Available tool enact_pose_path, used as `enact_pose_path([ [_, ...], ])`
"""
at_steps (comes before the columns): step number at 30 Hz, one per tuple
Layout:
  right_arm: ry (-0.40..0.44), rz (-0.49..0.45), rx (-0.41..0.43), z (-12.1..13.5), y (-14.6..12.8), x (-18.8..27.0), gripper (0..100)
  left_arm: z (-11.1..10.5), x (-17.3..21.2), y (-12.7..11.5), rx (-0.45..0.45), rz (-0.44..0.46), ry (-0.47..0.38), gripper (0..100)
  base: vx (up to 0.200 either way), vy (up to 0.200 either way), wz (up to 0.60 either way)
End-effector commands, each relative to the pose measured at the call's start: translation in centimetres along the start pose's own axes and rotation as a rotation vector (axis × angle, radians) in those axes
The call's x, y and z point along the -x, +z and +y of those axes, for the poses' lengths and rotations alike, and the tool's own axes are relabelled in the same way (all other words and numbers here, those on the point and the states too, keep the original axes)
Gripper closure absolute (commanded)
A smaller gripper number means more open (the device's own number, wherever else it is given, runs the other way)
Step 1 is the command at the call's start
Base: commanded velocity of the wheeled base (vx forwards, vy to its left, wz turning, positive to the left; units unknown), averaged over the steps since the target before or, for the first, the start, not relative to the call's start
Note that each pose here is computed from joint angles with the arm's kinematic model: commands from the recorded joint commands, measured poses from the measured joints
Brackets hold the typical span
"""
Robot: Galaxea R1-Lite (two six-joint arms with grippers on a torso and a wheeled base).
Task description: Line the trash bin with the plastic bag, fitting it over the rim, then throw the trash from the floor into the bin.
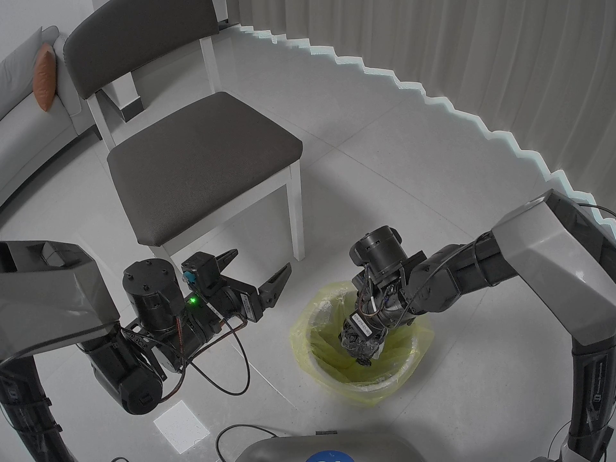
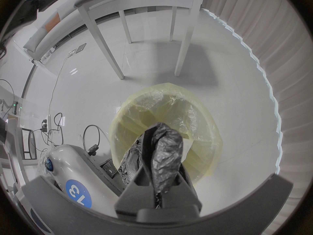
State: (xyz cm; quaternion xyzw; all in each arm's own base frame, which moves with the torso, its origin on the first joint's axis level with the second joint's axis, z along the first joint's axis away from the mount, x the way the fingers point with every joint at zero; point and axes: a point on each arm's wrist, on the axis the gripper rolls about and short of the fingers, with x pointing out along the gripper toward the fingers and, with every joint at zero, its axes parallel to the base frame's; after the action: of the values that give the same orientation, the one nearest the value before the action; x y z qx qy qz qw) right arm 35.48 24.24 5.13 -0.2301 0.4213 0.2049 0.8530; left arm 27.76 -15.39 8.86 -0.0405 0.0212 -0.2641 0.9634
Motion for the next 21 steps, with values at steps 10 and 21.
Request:
enact_pose_path([
  [10,-0.048,-0.063,-0.053,-3.2,2.5,0.9,100,0.0,0.1,0.1,0.000,-0.009,-0.014,0,0.000,0.000,0.00],
  [21,-0.002,0.010,0.012,-0.2,0.9,1.7,100,-0.1,0.1,0.2,0.000,-0.011,-0.016,0,0.000,0.000,0.00],
])
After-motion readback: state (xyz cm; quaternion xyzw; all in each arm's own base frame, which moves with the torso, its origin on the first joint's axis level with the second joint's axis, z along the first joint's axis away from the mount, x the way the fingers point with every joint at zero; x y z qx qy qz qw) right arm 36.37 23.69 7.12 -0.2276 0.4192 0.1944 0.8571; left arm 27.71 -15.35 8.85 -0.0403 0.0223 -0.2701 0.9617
